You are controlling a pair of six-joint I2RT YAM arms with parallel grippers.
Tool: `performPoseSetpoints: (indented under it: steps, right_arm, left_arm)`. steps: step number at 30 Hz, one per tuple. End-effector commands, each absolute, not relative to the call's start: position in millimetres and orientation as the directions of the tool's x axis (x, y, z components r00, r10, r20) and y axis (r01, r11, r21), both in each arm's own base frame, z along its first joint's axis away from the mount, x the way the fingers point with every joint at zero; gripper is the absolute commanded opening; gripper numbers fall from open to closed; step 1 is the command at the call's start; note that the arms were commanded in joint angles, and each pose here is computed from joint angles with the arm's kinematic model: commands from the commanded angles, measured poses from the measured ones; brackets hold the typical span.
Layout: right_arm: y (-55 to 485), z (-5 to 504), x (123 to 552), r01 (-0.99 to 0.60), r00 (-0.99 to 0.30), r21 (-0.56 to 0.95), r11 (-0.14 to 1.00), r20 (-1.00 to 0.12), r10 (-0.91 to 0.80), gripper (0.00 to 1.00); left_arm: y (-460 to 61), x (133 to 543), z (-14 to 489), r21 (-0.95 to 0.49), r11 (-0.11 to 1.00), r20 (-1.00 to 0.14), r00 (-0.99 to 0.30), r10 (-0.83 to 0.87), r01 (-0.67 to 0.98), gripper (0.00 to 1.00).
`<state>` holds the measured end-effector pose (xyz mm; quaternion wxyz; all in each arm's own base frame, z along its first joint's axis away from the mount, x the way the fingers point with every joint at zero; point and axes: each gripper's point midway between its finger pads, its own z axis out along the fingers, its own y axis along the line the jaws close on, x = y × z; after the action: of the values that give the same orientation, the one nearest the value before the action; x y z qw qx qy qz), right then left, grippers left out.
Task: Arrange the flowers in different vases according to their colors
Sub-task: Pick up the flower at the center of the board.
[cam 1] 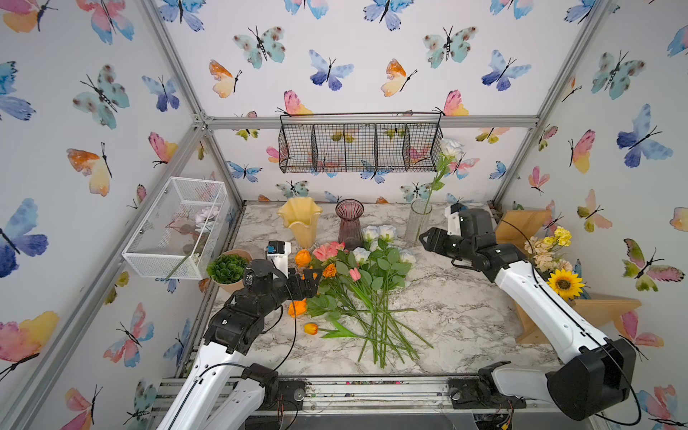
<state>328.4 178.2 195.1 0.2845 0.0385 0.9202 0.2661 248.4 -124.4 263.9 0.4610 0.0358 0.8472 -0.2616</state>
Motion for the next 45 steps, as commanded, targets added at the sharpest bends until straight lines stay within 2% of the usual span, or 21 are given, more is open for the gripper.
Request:
performPoseSetpoints:
  steps: [1,7,14,22,29,32,45]
  right_arm:
    - [201,174,305,-0.053,-0.888,0.592,0.804,-0.397,0.234,0.57]
    - [223,129,295,0.002,-0.902,0.683,0.730,-0.314,0.296,0.46]
    - [256,90,290,-0.007,-0.935,0.662,0.749,-0.270,0.230,0.44]
    - [258,70,298,0.006,-0.930,0.644,0.765,-0.278,0.241,0.24]
    - [262,56,305,0.006,-0.935,0.624,0.781,-0.273,0.225,0.22]
    - [264,57,310,-0.001,-0.934,0.614,0.789,-0.282,0.218,0.20]
    - [266,52,326,-0.021,-0.930,0.564,0.826,-0.314,0.191,0.16]
  left_arm:
    - [-128,245,263,-0.394,0.857,-0.803,-0.579,-0.145,0.332,0.94]
    - [-134,239,243,-0.368,0.869,-0.793,-0.599,-0.107,0.331,0.93]
    - [-145,235,235,-0.353,0.870,-0.785,-0.616,-0.074,0.345,0.93]
    - [-144,235,232,-0.348,0.875,-0.782,-0.619,-0.072,0.338,0.93]
    - [-145,237,229,-0.346,0.876,-0.776,-0.627,-0.066,0.335,0.93]
    - [-145,237,228,-0.345,0.877,-0.774,-0.630,-0.065,0.334,0.99]
    - [-146,238,227,-0.342,0.878,-0.772,-0.632,-0.060,0.334,0.99]
